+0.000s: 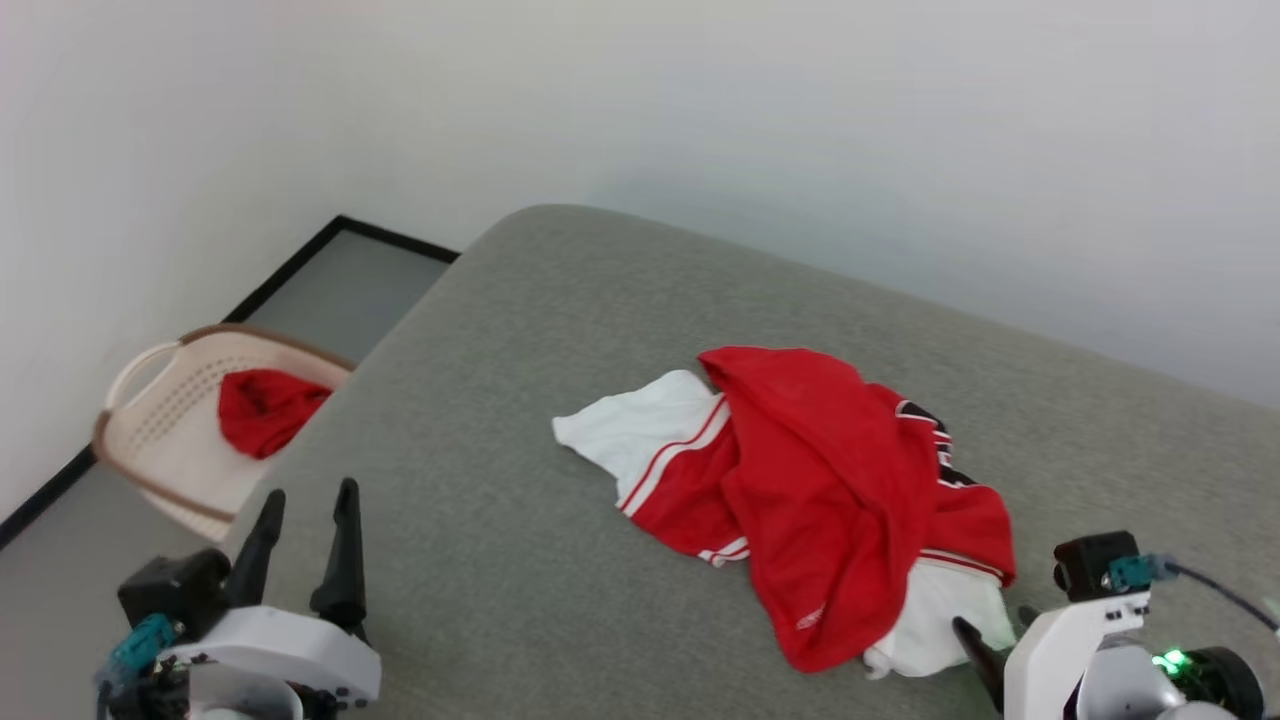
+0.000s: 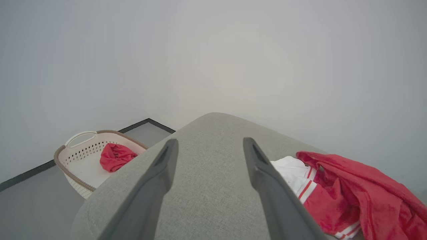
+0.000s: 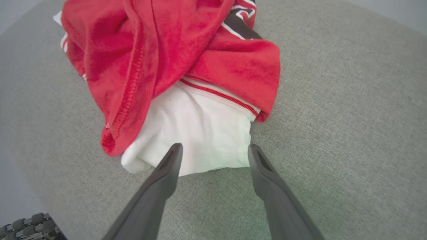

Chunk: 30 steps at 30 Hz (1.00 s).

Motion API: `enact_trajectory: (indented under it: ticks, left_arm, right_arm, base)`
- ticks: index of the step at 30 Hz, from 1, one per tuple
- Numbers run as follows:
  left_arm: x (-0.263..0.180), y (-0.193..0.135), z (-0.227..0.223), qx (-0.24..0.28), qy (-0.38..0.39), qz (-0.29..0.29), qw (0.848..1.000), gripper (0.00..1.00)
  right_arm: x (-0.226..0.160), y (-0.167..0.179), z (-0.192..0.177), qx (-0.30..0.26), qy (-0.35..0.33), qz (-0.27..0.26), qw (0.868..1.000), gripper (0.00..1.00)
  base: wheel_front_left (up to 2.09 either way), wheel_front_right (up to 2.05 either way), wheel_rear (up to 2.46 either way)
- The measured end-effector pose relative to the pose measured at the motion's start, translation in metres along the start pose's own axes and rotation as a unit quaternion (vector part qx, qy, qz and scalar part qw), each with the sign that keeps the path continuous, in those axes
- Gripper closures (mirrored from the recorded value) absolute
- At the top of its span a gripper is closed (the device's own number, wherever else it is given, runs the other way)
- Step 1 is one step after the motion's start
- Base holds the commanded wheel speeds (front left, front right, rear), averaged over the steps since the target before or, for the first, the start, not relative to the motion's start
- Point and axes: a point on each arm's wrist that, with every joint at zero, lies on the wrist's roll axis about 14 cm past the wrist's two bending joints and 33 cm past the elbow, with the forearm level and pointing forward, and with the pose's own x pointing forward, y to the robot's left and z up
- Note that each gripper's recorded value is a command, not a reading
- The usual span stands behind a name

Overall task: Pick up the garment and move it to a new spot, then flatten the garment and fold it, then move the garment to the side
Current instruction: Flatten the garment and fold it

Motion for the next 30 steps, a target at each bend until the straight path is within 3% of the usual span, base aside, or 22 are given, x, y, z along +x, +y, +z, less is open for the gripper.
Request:
enact_trajectory:
  ticks: [5, 13, 14, 15, 22, 30]
  left_arm:
    - [-0.004, 0.002, -0.002, -0.012, -0.005, 0.015, 1.000, 0.00]
    - [0.001, 0.002, -0.012, -0.021, 0.002, 0.030, 0.999, 0.00]
    - [0.001, 0.002, -0.013, -0.020, 0.003, 0.031, 0.999, 0.00]
    - [0.001, 0.002, -0.014, -0.020, 0.005, 0.032, 0.999, 0.00]
    - [-0.003, 0.006, -0.018, -0.029, 0.005, 0.039, 0.999, 0.00]
    - [-0.005, 0.001, -0.020, -0.040, 0.004, 0.024, 0.999, 0.00]
  right_arm:
    - [0.018, 0.000, 0.002, -0.005, 0.040, 0.007, 0.999, 0.00]
    - [0.048, -0.009, -0.032, -0.006, 0.141, 0.007, 0.990, 0.00]
    - [0.051, -0.009, -0.032, -0.006, 0.145, 0.009, 0.989, 0.66]
    - [0.054, -0.008, -0.031, -0.007, 0.146, 0.011, 0.989, 1.00]
    - [0.060, -0.014, -0.019, 0.003, 0.138, 0.009, 0.990, 1.00]
    - [0.038, -0.055, 0.025, 0.008, 0.088, -0.040, 0.995, 1.00]
  base:
    - [0.00, 0.00, 0.00]
    - [0.00, 0.00, 0.00]
    - [0.00, 0.00, 0.00]
    - [0.00, 0.00, 0.00]
    - [0.00, 0.00, 0.00]
    - [0.00, 0.00, 0.00]
